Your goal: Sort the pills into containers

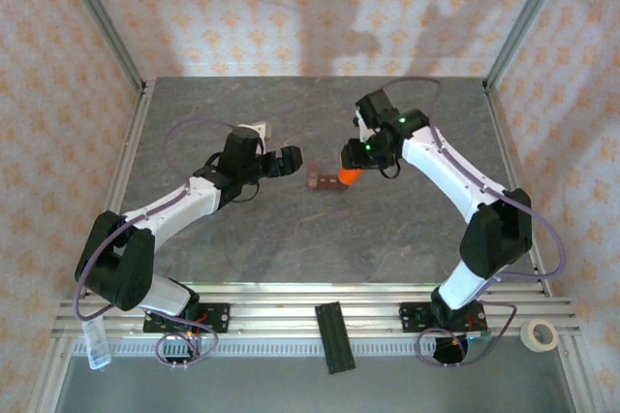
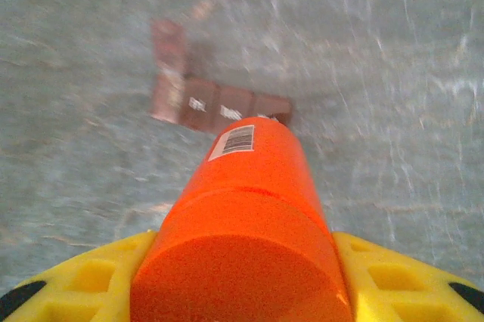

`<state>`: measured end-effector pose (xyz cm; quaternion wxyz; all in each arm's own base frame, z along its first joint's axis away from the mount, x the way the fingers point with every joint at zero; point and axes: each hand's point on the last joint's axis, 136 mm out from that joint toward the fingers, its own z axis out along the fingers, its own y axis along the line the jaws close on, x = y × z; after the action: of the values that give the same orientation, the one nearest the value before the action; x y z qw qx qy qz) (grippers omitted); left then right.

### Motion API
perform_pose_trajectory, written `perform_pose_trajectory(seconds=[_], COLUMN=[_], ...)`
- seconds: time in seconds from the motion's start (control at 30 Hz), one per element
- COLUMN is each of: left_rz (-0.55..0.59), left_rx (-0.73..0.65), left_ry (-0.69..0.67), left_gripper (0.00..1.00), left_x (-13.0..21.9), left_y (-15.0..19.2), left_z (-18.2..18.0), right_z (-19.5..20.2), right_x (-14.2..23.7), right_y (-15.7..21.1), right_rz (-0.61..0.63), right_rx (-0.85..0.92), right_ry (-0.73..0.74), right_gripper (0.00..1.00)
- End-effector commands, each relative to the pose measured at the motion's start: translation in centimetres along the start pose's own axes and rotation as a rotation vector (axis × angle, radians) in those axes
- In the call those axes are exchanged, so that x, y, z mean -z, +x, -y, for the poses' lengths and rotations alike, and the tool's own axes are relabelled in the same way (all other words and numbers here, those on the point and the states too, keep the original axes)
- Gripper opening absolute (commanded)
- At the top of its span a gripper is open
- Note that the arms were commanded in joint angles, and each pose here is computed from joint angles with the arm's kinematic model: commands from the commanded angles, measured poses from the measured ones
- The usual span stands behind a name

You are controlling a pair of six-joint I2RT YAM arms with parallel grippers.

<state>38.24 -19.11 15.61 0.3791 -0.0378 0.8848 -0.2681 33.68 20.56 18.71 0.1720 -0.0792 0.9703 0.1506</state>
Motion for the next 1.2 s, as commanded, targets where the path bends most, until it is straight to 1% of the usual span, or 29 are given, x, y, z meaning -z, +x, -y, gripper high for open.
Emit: perform_pose_trajectory(seconds=[0.0, 0.1, 0.2, 0.33, 0.43, 0.6, 0.87, 1.0, 1.17], left_rz=[0.104, 0.156, 0.232, 0.375, 0.445, 0.454, 0.413, 0.412, 0.386], left_rx=[-0.155, -0.256, -0.358, -0.507, -0.584, -0.642, -0.744, -0.752, -0.752], left_ry=[-0.014, -0.005, 0.016, 0.114, 0.196, 0.276, 0.315, 0.325, 0.346], left_gripper=[1.00, 1.00, 1.00, 1.00, 1.00, 1.00, 0.99, 0.95, 0.89], left_x=[-0.1, 0.0, 0.3, 1.0, 1.5, 1.3, 0.7, 0.7, 0.4], left_y=[-2.3, -3.2, -4.1, -4.6, -4.6, -4.3, -2.2, -1.8, -1.1], left_z=[-0.1, 0.3, 0.9, 2.5, 3.9, 5.8, 8.2, 8.6, 9.0], right_z=[-1.9, -3.1, -4.1, -4.9, -5.5, -6.0, -6.7, -7.5, -8.9], right_x=[1.4, 2.1, 2.9, 4.5, 5.5, 6.1, 5.9, 5.8, 5.9], right_y=[-1.6, -3.6, -5.5, -7.6, -8.5, -7.8, -5.9, -4.9, -4.2], right_rz=[0.000, 0.007, 0.018, 0.036, 0.038, 0.013, -0.017, -0.036, -0.046], right_rx=[0.039, 0.064, 0.074, 0.047, 0.029, 0.047, 0.014, 0.017, 0.033], right_ry=[-0.053, -0.087, -0.136, -0.247, -0.349, -0.396, -0.459, -0.478, -0.501], right_gripper=[0.30, 0.30, 0.29, 0.29, 0.29, 0.29, 0.29, 0.29, 0.28])
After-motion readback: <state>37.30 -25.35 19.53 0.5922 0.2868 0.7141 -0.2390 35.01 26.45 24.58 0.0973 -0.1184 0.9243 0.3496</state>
